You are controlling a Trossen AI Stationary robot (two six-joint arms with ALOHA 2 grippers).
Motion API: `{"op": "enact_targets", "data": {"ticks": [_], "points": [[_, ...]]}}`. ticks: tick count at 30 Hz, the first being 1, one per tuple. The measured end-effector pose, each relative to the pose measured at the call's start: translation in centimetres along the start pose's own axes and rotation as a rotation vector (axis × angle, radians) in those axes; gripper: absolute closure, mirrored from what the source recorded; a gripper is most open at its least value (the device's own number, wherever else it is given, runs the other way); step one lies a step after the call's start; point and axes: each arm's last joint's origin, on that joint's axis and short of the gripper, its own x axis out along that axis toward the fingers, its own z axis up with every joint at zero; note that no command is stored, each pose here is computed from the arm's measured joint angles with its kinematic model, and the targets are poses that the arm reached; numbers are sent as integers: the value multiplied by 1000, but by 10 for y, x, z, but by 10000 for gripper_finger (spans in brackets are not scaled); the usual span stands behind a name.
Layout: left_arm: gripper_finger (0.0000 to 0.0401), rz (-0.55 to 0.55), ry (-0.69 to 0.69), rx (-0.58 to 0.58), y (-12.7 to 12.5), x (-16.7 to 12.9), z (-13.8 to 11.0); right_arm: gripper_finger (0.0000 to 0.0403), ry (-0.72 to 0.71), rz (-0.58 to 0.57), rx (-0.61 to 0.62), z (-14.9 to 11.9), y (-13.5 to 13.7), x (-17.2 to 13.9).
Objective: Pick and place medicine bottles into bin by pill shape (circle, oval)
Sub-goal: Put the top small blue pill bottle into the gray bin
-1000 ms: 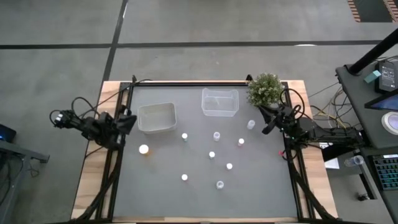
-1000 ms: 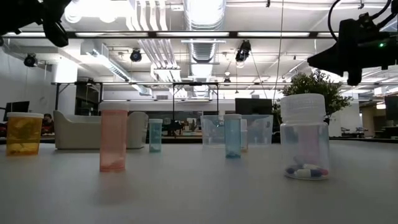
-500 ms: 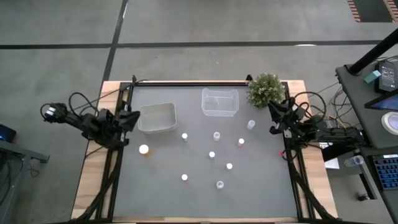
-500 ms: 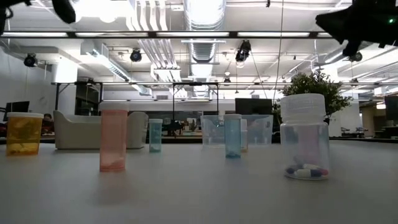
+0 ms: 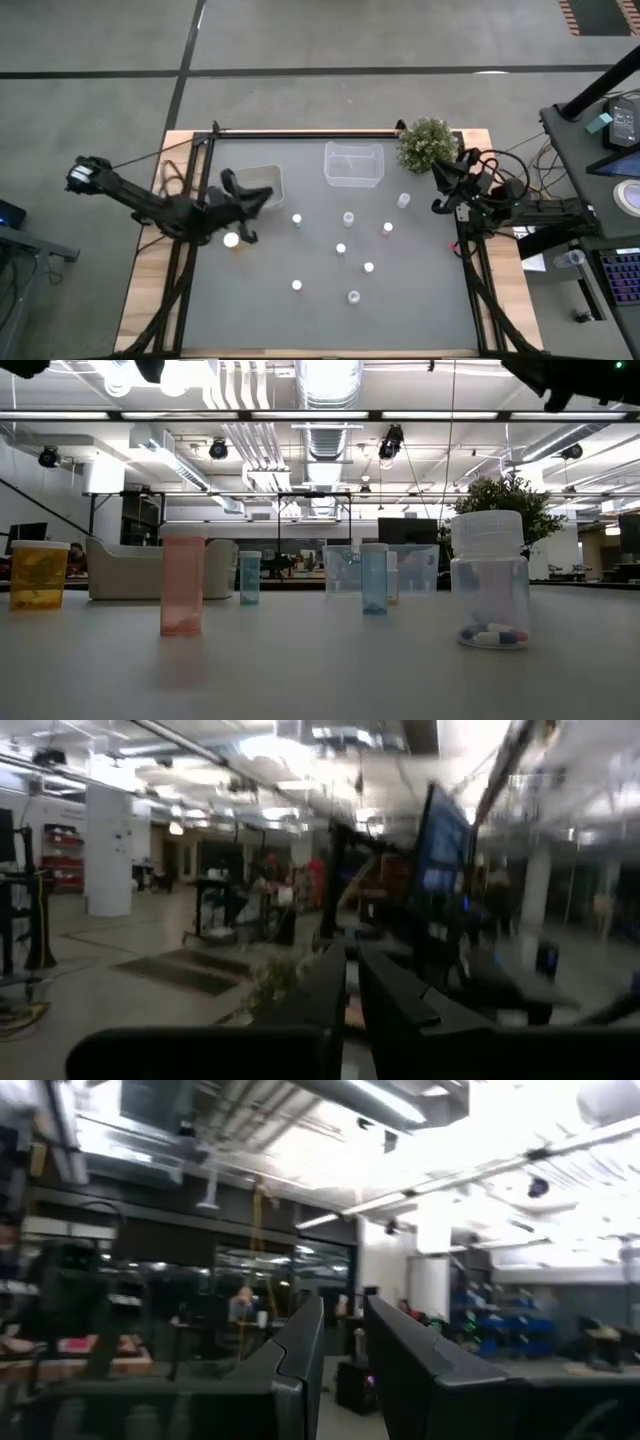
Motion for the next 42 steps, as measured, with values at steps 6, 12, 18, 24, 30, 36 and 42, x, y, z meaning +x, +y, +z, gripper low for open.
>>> {"op": "enact_targets", "data": {"ticks": [6,12,18,24,30,36,42], "points": [[384,13,94,8,-15,22,-14,335,2,97,-15,4,6,11],[384,45,142,63,-20,45,-17,335,15,102,-29,11,7,22],[384,-47,296,0,-14,72,-20,335,110,137,-70,9,11,29],[384,-106,634,-16,0,89,-36,335,198,170,-100,9,12,33],[378,-63,962,95,7,90,-58,335,271,192,-113,7,13,34],[332,-93,1230,183,4,95,-79,335,297,199,-108,3,15,34],[259,-128,1331,279,0,106,-103,335,316,203,-100,-1,16,33]]}}
